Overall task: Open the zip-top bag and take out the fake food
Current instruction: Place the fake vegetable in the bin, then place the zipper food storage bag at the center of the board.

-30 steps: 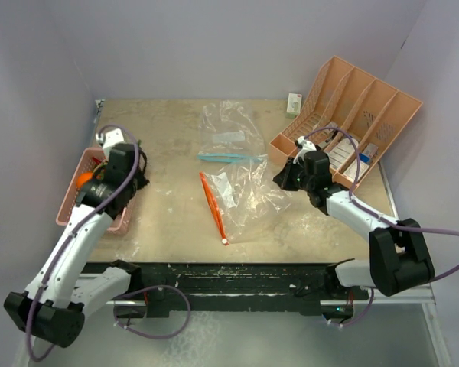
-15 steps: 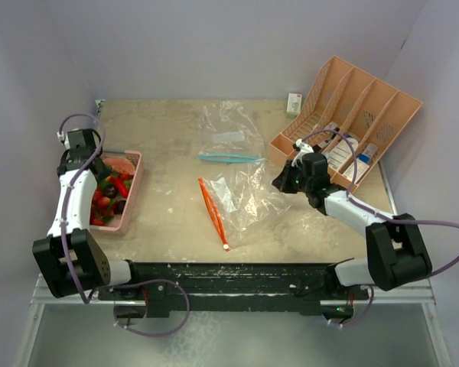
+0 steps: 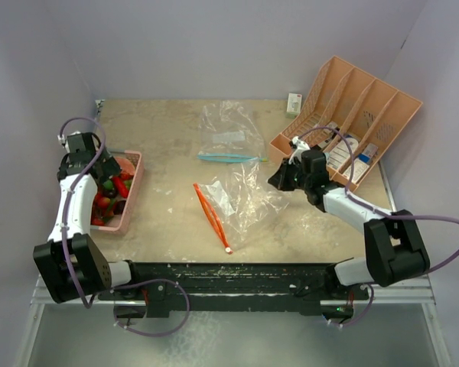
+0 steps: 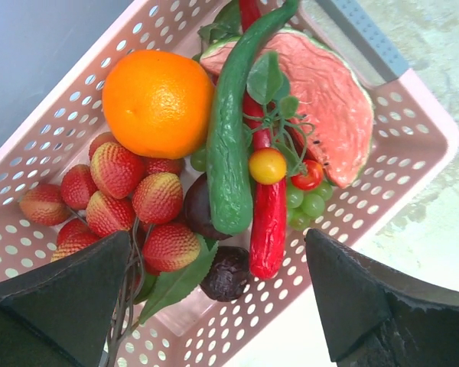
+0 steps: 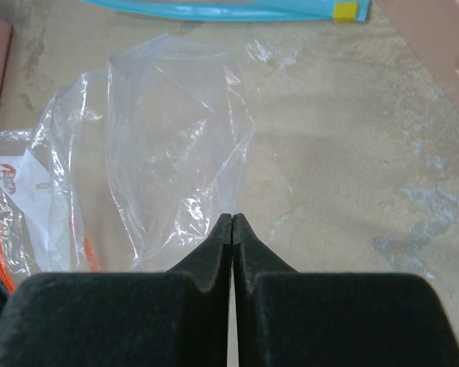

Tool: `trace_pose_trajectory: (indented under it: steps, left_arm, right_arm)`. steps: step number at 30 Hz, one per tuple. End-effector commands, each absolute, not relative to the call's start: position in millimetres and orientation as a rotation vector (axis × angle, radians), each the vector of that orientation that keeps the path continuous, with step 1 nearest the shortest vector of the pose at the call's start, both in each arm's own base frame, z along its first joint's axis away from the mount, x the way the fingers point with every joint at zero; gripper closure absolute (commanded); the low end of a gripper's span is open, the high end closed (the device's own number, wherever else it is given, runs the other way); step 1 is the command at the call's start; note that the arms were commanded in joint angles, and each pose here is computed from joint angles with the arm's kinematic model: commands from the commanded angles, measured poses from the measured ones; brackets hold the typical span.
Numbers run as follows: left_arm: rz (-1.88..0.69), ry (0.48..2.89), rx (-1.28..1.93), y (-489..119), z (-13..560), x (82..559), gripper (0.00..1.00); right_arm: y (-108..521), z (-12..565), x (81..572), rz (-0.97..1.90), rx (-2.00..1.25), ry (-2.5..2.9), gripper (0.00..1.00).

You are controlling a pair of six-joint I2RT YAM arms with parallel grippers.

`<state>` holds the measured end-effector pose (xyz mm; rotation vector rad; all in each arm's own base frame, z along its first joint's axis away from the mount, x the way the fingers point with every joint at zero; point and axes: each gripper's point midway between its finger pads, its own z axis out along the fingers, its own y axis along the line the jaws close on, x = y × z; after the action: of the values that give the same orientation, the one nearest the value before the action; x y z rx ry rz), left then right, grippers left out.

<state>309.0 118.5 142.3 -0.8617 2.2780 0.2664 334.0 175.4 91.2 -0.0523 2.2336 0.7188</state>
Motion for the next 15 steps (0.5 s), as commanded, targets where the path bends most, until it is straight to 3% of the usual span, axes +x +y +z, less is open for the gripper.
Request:
trace_pose_trajectory:
  steps: [1,15]
  left_arm:
    - [0.194,2.167,-0.818,115,169,320,0.01]
    - [0.104,2.16,-0.772,103,173,327,0.01]
  right_arm:
    - [192,141,360,0.767,-0.153,2.094,1.0]
    - [217,257,466,0.743,-0.119,1.938,1.0]
